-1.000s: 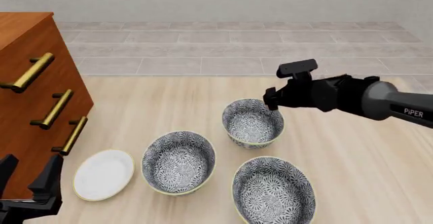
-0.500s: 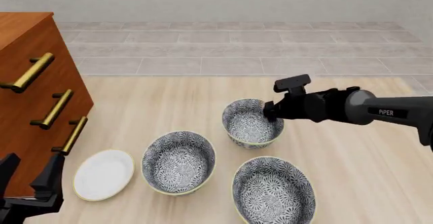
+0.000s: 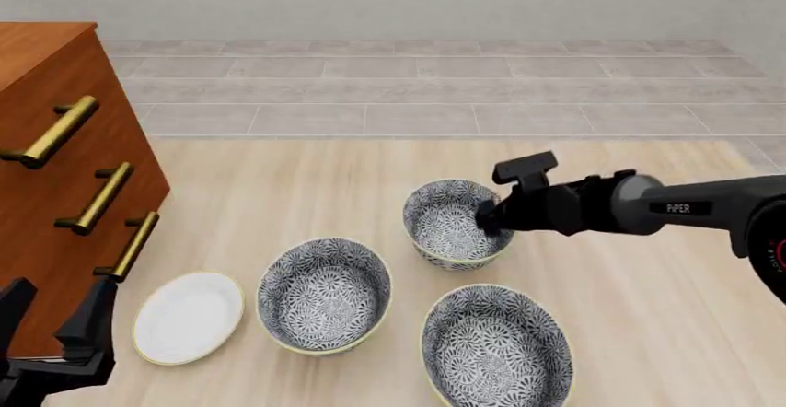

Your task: Stack the bowl at the front on the bowl in the middle.

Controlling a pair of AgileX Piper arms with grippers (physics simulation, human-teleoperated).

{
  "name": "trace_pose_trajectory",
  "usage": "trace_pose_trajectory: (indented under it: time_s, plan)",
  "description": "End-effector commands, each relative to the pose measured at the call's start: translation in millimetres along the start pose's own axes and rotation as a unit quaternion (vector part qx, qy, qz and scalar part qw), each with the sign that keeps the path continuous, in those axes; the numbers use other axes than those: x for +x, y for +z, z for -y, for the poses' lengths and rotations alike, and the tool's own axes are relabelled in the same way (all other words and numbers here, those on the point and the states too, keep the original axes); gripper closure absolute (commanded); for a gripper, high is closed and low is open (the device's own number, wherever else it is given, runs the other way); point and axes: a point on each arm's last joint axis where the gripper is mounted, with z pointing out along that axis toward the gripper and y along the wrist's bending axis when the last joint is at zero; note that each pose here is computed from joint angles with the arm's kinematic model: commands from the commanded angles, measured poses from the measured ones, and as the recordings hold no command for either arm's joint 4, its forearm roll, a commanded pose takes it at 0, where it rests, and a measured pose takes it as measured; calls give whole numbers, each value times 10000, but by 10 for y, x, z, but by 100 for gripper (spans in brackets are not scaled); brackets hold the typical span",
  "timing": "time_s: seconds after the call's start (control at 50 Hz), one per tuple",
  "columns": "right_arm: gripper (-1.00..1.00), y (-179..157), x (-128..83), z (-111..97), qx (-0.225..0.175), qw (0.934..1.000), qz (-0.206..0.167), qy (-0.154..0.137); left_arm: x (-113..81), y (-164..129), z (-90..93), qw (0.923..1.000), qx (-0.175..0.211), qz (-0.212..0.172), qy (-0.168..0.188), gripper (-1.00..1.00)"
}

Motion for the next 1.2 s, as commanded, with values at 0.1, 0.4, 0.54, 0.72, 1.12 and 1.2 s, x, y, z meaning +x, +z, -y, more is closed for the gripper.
trace_pose_trajectory:
  time_s: [0.1,0.4,0.54,0.72,1.12,1.2]
  plan:
    - [-100,128,144,15,12,9999,-121,-33,1,10,1,10000,8,-11,-9,-100]
    - [100,-20,32,-62,-51,10000,30,-8,2,10,2,10000,10,-15,5,-100]
    - [100,-120,-63,-124,-108,9998,112,113,0,1,3,10000,18,0,19,-100]
    - [100,-407,-299,-195,-188,9988,374,268,-3,-11,10,10000,66,24,11,-100]
    - [100,-869,-528,-249,-274,9961,767,324,-4,-26,11,10000,74,34,-34,-100]
    - [100,-896,-532,-245,-272,9959,797,325,-9,-56,9,9999,61,83,-44,-100]
